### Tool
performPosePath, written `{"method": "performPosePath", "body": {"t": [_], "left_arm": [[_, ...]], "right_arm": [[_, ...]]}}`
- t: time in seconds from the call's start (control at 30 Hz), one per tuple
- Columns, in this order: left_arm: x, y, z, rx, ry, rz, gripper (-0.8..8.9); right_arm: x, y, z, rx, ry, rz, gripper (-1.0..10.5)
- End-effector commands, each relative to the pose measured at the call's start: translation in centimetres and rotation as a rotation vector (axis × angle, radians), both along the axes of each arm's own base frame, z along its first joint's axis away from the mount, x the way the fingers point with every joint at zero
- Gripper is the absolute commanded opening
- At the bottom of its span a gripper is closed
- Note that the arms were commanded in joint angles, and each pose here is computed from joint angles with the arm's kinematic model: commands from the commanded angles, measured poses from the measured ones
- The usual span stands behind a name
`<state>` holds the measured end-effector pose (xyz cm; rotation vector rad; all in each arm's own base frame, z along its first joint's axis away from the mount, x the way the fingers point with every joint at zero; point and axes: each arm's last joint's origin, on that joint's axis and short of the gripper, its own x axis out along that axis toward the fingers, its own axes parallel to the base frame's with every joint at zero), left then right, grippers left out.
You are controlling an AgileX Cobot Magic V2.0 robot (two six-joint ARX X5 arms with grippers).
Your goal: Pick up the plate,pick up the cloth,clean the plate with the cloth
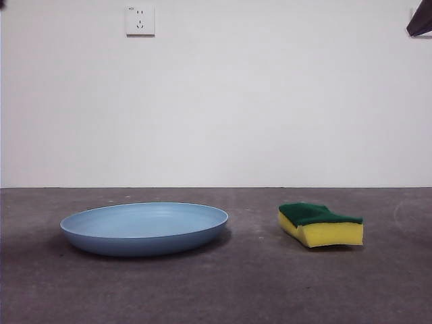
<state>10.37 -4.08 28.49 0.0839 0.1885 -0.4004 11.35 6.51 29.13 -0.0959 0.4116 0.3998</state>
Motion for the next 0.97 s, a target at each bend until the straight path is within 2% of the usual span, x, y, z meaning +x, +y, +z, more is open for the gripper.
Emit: {"method": "performPosePath", "body": {"t": [0.03, 0.2, 0.4, 0.57, 0.97], "left_arm": [[-0.3, 0.8, -1.7, 0.019, -0.004, 0.053, -0.03], [-1.1, 2.1, -4.9, -0.008, -0.008, 0.163, -0.03], [-1.3, 2.8, -8.4, -0.019, -0.045, 0.232, -0.03], [-1.1, 3.0, -10.6, -0.021, -0.060, 0.260, -0.03], [-0.8, 3.0, -13.7, -0.042, -0.017, 0.276, -0.03]], "right_arm": [[0.0, 0.0, -0.1, 0.005, -0.002, -0.005, 0.0], [0.0, 0.0, -0.1, 0.005, -0.002, -0.005, 0.0], [0.0, 0.0, -0.1, 0.005, -0.002, -0.005, 0.0], [0.0, 0.0, -0.1, 0.005, -0.002, -0.005, 0.0], [0.0, 0.0, -0.1, 0.005, -0.002, -0.005, 0.0]]}}
